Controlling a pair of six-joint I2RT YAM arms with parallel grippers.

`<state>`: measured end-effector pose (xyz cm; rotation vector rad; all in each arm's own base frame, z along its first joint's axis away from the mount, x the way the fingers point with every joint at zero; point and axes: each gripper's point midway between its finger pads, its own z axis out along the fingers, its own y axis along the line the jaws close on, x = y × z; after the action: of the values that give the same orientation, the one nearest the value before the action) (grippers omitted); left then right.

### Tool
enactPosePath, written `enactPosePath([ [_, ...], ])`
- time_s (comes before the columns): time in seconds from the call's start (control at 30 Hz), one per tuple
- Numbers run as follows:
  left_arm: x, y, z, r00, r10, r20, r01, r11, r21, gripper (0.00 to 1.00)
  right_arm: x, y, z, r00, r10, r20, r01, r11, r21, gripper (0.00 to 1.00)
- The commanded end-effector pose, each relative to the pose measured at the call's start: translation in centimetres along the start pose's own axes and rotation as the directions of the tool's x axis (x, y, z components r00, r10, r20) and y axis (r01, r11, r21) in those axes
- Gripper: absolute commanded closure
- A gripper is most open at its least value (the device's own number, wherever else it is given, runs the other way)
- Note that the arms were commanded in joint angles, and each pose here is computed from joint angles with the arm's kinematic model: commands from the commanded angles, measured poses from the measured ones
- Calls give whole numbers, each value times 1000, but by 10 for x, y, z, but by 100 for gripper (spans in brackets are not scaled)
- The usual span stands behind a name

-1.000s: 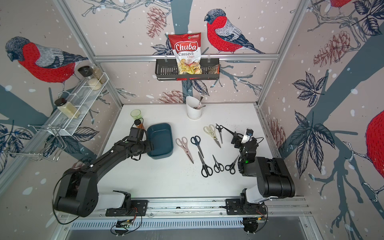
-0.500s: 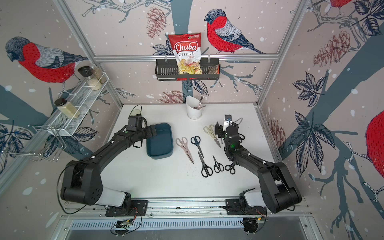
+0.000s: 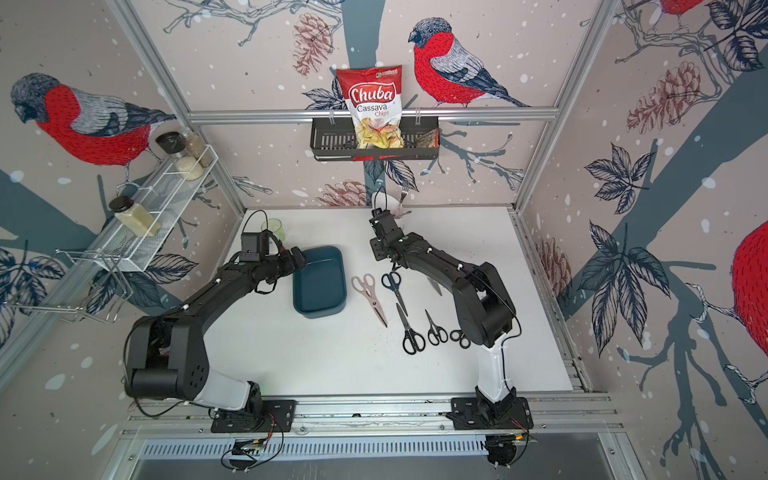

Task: Put the scissors into the storage box
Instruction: Move the storage box to the center of the board, then pick up the scissors from the center of the board.

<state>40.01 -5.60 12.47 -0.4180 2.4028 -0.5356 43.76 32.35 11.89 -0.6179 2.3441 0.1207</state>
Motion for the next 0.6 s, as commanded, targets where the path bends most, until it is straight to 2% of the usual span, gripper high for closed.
enactPosePath([
  [0.0,-11,-10,-5,999,8,37,-10,999,41,7,40,25,9,980,-9,-201,-10,996,-92,51],
  [0.23,-13,-11,-7,999,12,44,-14,999,41,7,50,48,18,954,-21,-299,-29,987,-161,64],
  [0.43,-13,-10,-7,999,13,44,-15,999,36,7,67,50,30,923,-42,-383,-2,993,-114,69],
  [0.57,-13,-9,-8,999,15,47,-16,999,29,7,74,51,34,912,-56,-406,18,995,-98,68],
])
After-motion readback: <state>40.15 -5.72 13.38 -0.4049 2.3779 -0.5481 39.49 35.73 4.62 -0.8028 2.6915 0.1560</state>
